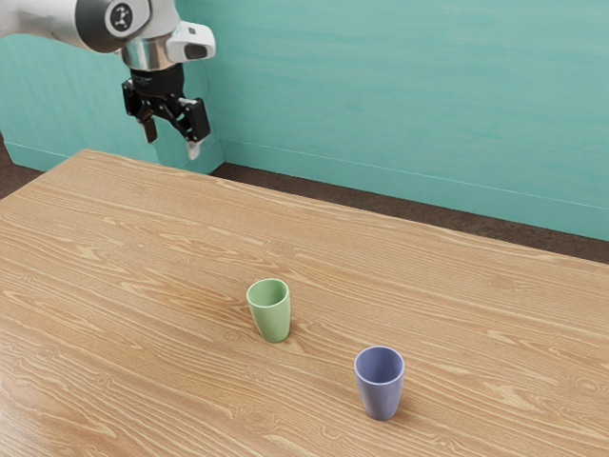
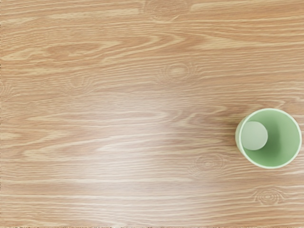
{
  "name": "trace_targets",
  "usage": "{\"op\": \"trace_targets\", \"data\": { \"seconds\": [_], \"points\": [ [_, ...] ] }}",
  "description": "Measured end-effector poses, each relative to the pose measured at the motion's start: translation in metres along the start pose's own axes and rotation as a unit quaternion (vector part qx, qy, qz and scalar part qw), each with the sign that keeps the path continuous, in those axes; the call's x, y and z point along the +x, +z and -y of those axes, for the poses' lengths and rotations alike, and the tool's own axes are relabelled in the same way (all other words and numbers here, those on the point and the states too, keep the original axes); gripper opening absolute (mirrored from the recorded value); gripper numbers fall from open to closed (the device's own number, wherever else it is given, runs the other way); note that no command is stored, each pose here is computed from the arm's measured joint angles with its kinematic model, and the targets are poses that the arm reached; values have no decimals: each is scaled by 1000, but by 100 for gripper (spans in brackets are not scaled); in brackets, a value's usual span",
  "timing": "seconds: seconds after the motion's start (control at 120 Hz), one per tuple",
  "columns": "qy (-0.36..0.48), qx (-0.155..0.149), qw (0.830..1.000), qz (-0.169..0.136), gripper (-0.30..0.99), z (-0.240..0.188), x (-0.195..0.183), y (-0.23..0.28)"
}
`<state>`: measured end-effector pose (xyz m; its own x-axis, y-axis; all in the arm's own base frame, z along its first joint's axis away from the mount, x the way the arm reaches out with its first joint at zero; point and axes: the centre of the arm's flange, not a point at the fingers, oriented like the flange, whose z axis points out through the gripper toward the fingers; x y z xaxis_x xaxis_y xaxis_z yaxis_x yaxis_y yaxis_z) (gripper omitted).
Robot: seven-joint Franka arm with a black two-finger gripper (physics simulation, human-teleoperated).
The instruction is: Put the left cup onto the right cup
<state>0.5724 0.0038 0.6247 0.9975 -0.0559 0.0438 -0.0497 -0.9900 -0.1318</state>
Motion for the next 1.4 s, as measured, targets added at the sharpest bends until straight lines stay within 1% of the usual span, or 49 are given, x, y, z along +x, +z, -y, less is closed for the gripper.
{"op": "trace_targets", "data": {
  "seconds": [0.125,0.25,0.558,0.658,0.933,1.167,1.4],
  "points": [
    [3,0,1000,1,69,-3,0,0],
    [15,-1,1000,0,69,-16,1,-1],
    [68,1,998,-7,69,-80,4,2],
    [76,1,997,-4,69,-97,5,7],
    [58,0,998,10,69,-105,8,33],
    [54,-3,998,11,69,-133,7,47],
    [37,-4,999,13,69,-144,6,65]
  ]
}}
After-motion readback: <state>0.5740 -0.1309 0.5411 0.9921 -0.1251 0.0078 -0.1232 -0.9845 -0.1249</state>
